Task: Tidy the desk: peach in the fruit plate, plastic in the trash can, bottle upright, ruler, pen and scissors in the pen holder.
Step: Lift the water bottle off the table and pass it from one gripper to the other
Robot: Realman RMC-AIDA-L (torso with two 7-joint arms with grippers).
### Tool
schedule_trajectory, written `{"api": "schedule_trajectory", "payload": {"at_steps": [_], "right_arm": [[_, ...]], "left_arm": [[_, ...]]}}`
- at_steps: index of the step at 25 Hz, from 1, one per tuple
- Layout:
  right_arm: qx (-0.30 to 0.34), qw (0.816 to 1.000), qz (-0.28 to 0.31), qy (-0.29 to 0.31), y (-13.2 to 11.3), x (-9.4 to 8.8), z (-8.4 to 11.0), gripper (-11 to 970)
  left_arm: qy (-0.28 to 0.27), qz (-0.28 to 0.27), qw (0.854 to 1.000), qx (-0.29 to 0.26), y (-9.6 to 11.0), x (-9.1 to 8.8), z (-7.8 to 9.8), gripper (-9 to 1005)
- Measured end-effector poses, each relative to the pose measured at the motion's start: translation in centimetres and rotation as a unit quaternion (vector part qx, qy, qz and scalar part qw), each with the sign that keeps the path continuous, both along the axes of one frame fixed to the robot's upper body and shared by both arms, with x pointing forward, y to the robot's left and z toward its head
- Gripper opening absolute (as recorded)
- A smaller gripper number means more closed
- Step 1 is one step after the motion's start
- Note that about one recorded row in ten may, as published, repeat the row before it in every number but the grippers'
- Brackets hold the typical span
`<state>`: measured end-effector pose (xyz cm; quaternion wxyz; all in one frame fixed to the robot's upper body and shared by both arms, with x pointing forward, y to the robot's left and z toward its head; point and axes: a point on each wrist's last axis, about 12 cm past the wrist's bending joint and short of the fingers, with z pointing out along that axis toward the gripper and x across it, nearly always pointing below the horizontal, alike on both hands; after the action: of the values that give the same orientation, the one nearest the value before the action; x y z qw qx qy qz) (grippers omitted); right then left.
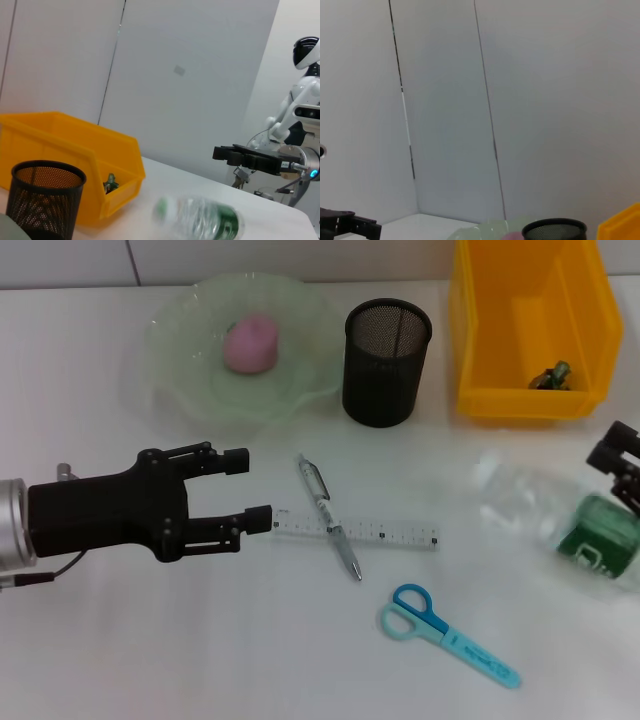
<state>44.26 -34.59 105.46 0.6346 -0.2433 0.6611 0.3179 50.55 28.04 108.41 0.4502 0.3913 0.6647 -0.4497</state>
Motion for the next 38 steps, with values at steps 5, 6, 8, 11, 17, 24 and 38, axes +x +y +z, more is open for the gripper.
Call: {"api": "schedule_trajectory", "payload": {"at_steps": [5,6,8,11,17,24,38], "right_arm": [[-0.001,1.000,-0.021,-0.007,-1.0,-0.5,0.2,282],[-0.001,1.000,-0.023,-0.008,-1.2,-0.5,0.4,234],[-0.003,1.000,-0.024,-0.006,-1.7,-0.2,1.1,140],[-0.010,1.000,-0.009,0.023,-2.6,0.7,2.6,69],[-0.107,0.985,0.060,0.124,-2.9,3.5,8.4,134],[-0.368,0.891,0.095,0.249,1.2,6.8,15.5,298],[-0.493,0.802,0.103,0.320,5.2,11.9,12.9,742]], "left_arm": [[-0.005,0.001,1.000,0.001,-0.1,0.2,0.0,796],[-0.006,0.001,1.000,0.001,-0.1,0.3,0.0,796],[-0.006,0.001,1.000,0.001,-0.1,0.3,0.0,796],[-0.006,0.002,1.000,0.002,-0.1,0.3,0.0,796],[-0.006,0.006,1.000,0.005,0.0,0.3,-0.1,796],[-0.006,0.009,1.000,0.006,0.1,0.1,-0.4,796],[-0.007,0.008,1.000,0.004,0.0,0.0,-0.6,796]]}}
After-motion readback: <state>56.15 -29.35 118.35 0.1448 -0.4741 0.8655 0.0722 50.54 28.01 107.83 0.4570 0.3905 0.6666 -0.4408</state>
